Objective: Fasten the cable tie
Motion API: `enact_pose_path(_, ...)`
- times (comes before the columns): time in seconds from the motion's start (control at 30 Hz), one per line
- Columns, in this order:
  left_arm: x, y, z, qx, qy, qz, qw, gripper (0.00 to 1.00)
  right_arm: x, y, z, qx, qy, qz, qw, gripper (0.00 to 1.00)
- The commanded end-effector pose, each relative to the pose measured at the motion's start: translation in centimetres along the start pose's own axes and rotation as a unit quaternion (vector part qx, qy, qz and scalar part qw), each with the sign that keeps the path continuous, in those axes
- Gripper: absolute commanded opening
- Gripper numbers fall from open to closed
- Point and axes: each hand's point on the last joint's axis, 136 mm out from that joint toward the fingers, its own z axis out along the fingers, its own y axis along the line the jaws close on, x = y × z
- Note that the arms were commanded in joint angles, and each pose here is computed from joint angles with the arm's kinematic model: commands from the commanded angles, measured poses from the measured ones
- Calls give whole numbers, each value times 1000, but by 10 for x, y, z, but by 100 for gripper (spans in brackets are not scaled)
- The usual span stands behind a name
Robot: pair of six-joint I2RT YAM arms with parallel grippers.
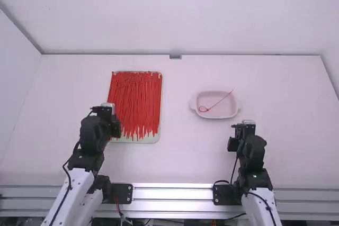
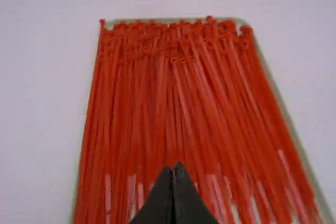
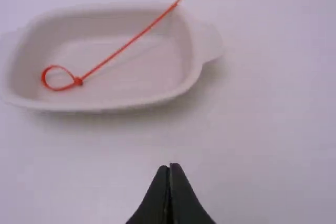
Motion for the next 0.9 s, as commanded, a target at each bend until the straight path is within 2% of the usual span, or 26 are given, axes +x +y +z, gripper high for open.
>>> enact_pose_path(0.0, 12, 7, -2, -20, -3, 2, 1000, 0, -5, 0, -2, 0, -17, 0, 1000, 0)
enact_pose_path(0.37, 61, 8, -2, -20, -7, 2, 1000, 0, -41, 0, -16, 0, -103, -1, 995, 0)
enact_pose_path(0.87, 16, 7, -19, -20, -112, 4, 994, 0, -75, 1, -37, 0, -188, -2, 982, 0)
